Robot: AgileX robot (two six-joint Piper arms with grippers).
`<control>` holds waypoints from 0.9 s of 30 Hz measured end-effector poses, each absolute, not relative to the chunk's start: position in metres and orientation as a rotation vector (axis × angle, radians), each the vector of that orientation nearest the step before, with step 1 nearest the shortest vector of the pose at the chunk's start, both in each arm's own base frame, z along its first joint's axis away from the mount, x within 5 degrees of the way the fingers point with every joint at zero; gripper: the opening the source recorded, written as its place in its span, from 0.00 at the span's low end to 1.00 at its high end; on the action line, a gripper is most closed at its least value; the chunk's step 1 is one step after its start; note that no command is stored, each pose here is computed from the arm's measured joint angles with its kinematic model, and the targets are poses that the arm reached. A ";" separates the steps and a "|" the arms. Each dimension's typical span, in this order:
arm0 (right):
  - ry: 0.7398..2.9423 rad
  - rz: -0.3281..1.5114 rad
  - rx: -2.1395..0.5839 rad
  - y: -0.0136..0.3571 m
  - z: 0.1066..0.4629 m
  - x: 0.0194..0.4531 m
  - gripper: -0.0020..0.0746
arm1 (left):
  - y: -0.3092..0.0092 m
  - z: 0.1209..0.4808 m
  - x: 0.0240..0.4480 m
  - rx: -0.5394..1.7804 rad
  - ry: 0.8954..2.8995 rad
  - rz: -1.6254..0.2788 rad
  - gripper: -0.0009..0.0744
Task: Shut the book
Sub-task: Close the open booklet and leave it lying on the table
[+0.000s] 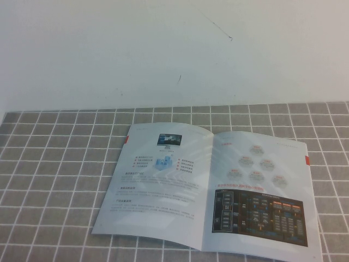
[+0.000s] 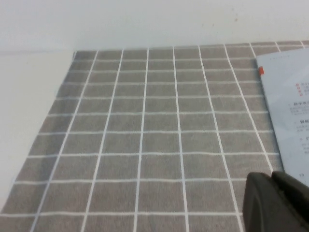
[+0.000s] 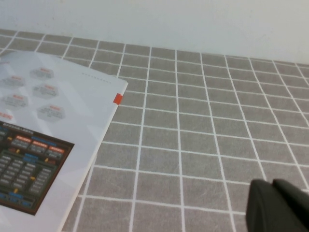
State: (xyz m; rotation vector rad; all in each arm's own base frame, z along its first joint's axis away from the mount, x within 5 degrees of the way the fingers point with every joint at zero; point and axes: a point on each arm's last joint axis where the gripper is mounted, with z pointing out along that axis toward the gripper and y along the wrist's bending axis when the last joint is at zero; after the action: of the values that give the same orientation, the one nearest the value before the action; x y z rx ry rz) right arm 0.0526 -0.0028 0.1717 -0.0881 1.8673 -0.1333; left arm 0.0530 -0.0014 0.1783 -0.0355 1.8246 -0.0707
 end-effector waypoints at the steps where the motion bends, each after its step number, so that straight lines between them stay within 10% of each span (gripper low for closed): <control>1: 1.856 -0.134 -0.088 -0.003 0.172 0.053 0.02 | -0.001 0.179 0.054 -0.029 1.804 -0.064 0.01; 27: 1.058 -0.168 -0.064 -0.001 0.243 0.045 0.02 | -0.006 0.240 0.047 0.074 1.109 -0.036 0.01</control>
State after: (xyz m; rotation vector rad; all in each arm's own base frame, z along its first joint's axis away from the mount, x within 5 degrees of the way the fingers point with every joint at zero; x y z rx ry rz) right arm 0.0451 -0.0010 0.2425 -0.0645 1.0577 -0.1678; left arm 0.0465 -0.0057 0.2398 0.0743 1.1088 -0.0355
